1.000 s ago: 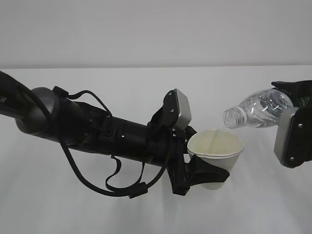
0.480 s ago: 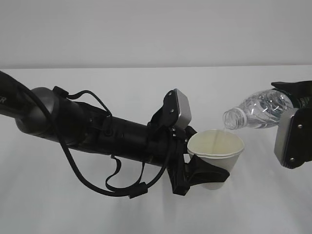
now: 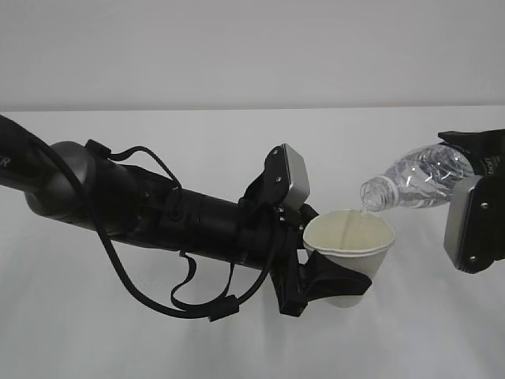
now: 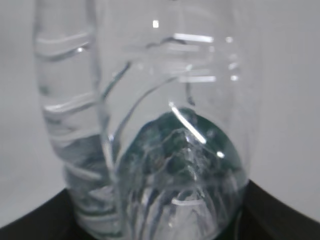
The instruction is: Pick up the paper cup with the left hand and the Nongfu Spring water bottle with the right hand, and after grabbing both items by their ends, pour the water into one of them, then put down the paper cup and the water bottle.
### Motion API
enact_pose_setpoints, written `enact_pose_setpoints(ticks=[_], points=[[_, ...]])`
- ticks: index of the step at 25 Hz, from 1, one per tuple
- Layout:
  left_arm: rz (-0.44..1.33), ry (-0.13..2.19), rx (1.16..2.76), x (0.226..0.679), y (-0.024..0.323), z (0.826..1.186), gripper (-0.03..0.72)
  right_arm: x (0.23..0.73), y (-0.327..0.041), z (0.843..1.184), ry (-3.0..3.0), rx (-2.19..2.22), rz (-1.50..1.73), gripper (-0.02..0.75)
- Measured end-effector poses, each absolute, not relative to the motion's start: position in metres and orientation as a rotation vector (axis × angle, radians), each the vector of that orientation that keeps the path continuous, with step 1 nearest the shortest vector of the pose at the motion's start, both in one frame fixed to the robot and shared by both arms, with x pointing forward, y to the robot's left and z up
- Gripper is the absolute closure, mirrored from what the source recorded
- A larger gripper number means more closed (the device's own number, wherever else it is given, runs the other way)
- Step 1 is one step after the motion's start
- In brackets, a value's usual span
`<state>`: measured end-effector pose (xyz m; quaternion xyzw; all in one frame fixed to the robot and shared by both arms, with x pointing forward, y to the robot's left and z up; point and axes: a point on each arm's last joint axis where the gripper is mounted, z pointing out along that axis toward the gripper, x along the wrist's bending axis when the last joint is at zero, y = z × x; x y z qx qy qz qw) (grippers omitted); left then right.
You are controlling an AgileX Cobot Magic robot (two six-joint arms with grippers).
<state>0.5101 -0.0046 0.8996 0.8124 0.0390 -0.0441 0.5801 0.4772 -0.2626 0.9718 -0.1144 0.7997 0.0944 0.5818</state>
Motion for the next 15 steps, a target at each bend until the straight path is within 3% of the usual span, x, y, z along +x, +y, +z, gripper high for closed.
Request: enact_pose_setpoints(ticks=[15], points=[[-0.104, 0.092, 1.9, 0.5101, -0.0046, 0.8989, 0.253, 0.4774, -0.2626, 0.9719, 1.866, -0.277, 0.213, 0.3]])
